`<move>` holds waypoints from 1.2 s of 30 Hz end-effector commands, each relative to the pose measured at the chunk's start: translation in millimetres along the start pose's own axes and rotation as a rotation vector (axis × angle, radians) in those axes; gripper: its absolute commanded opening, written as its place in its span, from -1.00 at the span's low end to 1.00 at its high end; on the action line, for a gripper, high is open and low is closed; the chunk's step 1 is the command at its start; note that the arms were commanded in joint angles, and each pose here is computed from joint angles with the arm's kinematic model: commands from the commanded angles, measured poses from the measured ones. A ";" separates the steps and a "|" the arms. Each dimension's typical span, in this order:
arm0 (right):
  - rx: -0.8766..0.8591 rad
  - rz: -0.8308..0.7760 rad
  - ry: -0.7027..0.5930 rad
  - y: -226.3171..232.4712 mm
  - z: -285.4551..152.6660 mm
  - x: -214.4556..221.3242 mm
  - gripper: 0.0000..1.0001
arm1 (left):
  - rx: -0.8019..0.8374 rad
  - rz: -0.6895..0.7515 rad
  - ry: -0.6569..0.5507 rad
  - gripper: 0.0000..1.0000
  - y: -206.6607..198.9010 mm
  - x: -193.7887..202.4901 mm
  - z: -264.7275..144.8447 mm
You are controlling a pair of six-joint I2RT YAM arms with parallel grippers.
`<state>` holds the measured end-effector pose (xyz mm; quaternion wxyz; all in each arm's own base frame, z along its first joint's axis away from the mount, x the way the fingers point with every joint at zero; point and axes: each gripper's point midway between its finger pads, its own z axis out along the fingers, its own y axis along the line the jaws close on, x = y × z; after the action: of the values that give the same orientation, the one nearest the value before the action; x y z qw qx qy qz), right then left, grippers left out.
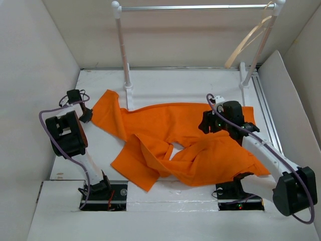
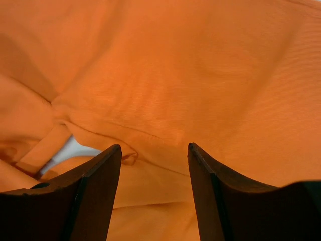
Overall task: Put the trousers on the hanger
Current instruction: Flatten out the trousers at the center of the board.
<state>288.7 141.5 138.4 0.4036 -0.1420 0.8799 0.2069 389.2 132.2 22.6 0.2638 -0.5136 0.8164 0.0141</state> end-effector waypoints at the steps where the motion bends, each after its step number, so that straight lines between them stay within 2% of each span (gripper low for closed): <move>1: -0.017 -0.037 -0.021 16.0 14.5 -9.4 0.22 | -0.104 -0.037 0.070 -1.00 42.3 10.4 -7.0; 3: -0.013 -0.061 -0.006 21.8 18.5 -6.7 0.23 | -0.132 -0.111 0.028 -1.00 70.2 -5.4 -18.8; 5: -0.035 -0.090 -0.004 34.2 22.3 -4.0 0.23 | -0.111 -0.164 -0.073 -1.00 77.9 -28.2 -50.7; 10: -0.116 -0.166 0.049 61.5 35.6 1.1 0.27 | -0.142 -0.255 -0.213 -1.00 110.6 -30.0 -99.9; 11: -0.168 -0.211 0.107 79.0 45.3 10.9 0.29 | -0.126 -0.244 -0.215 -0.88 118.9 -27.5 -103.9; 12: -0.169 -0.211 0.108 79.2 45.4 11.0 0.29 | -0.094 -0.243 -0.191 -0.88 113.0 -23.9 -103.6; 13: -0.196 -0.244 0.090 91.3 46.3 -1.3 0.29 | -0.093 -0.248 -0.183 -0.44 118.4 -24.5 -105.9; 15: -0.249 -0.343 0.142 112.8 53.2 6.8 0.27 | -0.131 -0.258 -0.164 -0.25 122.3 -28.1 -112.4; 16: -0.268 -0.391 0.136 123.3 52.8 -3.3 0.22 | -0.131 -0.237 -0.163 -0.20 122.5 -28.6 -119.1; 18: -0.271 -0.431 0.163 131.3 63.0 0.9 -0.02 | -0.036 -0.185 -0.175 -0.08 100.9 -27.6 -131.6; 19: -0.276 -0.434 0.151 133.9 66.0 -3.9 -0.49 | 0.054 -0.133 -0.232 0.05 81.7 -33.5 -145.4; 20: -0.288 -0.435 0.140 137.4 68.9 -7.7 -0.81 | 0.116 -0.074 -0.227 0.07 56.8 -21.5 -152.5; 21: -0.292 -0.433 0.145 138.2 74.9 -6.3 -1.00 | 0.135 -0.054 -0.229 0.08 45.1 -15.6 -156.2; 24: -0.270 -0.428 0.153 130.2 93.5 -10.6 -1.00 | 0.178 0.021 -0.144 0.08 5.3 14.8 -148.0; 25: -0.231 -0.424 0.137 117.3 100.8 -19.8 -0.79 | 0.162 0.048 -0.087 0.08 -1.8 27.5 -129.8; 26: -0.181 -0.421 0.135 104.4 115.3 -25.8 -0.69 | 0.161 0.060 -0.029 0.07 -14.5 41.1 -114.8; 27: -0.173 -0.408 0.101 99.7 115.2 -42.6 -0.60 | 0.170 0.057 -0.036 0.06 -18.2 37.7 -117.1; 28: -0.161 -0.401 0.139 87.0 127.0 -39.5 -0.42 | 0.169 0.073 0.016 0.06 -26.1 48.6 -102.2; 30: -0.102 -0.385 0.089 60.6 135.4 -75.9 -0.11 | 0.187 0.116 0.005 0.07 -47.4 42.8 -101.3; 31: -0.082 -0.397 0.141 45.8 141.7 -69.9 0.15 | 0.160 0.148 0.012 0.18 -50.9 43.8 -93.1; 32: -0.052 -0.396 0.143 28.6 144.4 -79.9 0.22 | 0.180 0.162 -0.025 0.28 -67.1 26.3 -98.8; 34: -0.022 -0.427 0.143 14.8 146.9 -103.3 0.26 | 0.130 0.208 -0.020 0.39 -68.7 20.2 -89.0; 36: -0.014 -0.437 0.169 0.9 165.1 -102.9 0.27 | 0.163 0.241 -0.057 0.44 -88.8 6.6 -91.7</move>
<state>438.8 234.0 102.2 0.3460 -0.3209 0.8720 0.1303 393.2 48.0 75.9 0.2618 -0.4181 0.8698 -0.0134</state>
